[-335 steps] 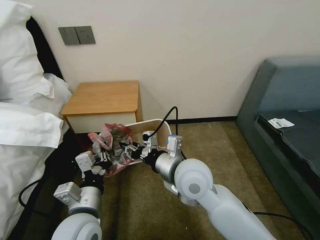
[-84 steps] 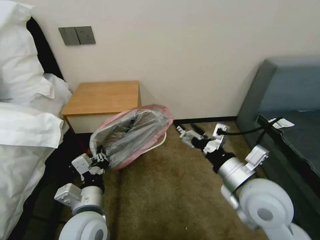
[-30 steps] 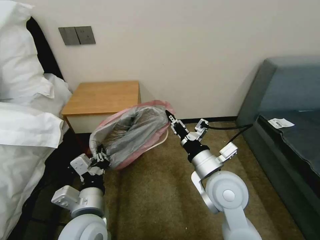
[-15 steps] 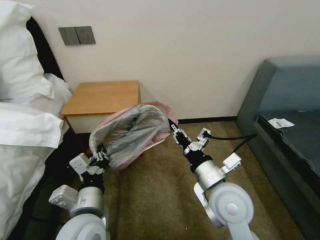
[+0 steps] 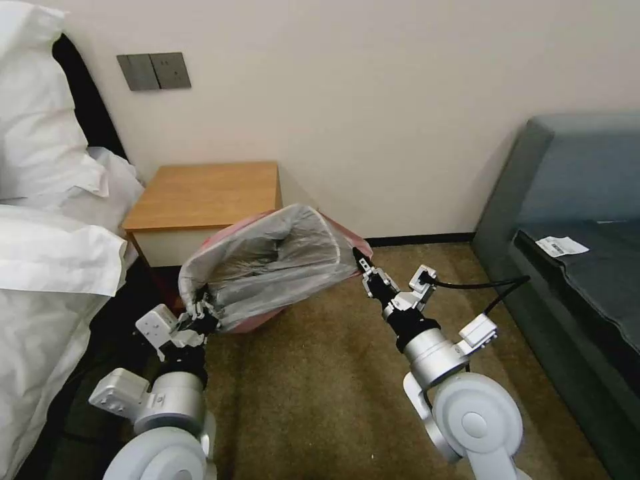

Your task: Pick up the garbage bag from the table and place it over the trash can.

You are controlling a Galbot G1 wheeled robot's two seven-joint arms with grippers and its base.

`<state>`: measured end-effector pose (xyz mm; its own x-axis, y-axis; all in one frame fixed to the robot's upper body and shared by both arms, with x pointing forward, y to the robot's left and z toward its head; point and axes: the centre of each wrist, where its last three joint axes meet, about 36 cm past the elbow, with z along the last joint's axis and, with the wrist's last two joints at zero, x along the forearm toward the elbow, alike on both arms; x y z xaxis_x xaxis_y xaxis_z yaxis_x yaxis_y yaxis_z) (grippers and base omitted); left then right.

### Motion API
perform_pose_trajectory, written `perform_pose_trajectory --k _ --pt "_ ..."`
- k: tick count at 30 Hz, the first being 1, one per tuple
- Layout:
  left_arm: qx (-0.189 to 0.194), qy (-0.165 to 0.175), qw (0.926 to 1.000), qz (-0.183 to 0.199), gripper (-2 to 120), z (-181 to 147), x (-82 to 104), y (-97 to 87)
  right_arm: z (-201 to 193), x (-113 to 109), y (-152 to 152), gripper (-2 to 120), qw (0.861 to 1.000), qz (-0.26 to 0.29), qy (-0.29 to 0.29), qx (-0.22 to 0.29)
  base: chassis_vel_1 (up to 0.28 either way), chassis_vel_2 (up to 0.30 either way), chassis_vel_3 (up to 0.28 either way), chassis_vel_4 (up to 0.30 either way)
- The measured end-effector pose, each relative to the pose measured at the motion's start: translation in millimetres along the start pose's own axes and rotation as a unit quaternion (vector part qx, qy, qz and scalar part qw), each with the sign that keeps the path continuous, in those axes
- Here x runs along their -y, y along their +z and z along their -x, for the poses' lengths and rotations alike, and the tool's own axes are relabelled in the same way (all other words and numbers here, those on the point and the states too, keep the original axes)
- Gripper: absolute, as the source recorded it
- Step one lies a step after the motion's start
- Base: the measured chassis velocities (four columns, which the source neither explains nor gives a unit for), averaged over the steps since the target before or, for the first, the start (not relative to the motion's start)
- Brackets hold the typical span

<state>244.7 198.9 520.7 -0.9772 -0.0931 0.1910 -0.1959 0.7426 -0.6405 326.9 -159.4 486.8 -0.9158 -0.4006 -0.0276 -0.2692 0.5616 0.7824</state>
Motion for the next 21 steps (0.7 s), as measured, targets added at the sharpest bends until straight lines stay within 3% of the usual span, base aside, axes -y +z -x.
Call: perform_pose_trajectory --k 6,12,21 --pt "-0.064 0.003 0.9973 -0.036 5 -4.1 -1.1 4.0 17.1 15.8 3.8 0 0.998 -0.060 0.001 0.012 0.000 0.000 0.000 0.000" --pt "-0.087 0.010 0.9950 -0.050 5 -5.1 0.2 5.9 26.1 24.1 6.7 0 0.996 -0.093 0.006 0.012 0.000 0.000 0.000 0.000" --pt "-0.101 0.018 0.9925 -0.066 5 -4.7 0.0 5.4 33.7 55.8 22.0 0 0.988 -0.150 0.045 0.012 0.000 0.000 0.000 0.000"
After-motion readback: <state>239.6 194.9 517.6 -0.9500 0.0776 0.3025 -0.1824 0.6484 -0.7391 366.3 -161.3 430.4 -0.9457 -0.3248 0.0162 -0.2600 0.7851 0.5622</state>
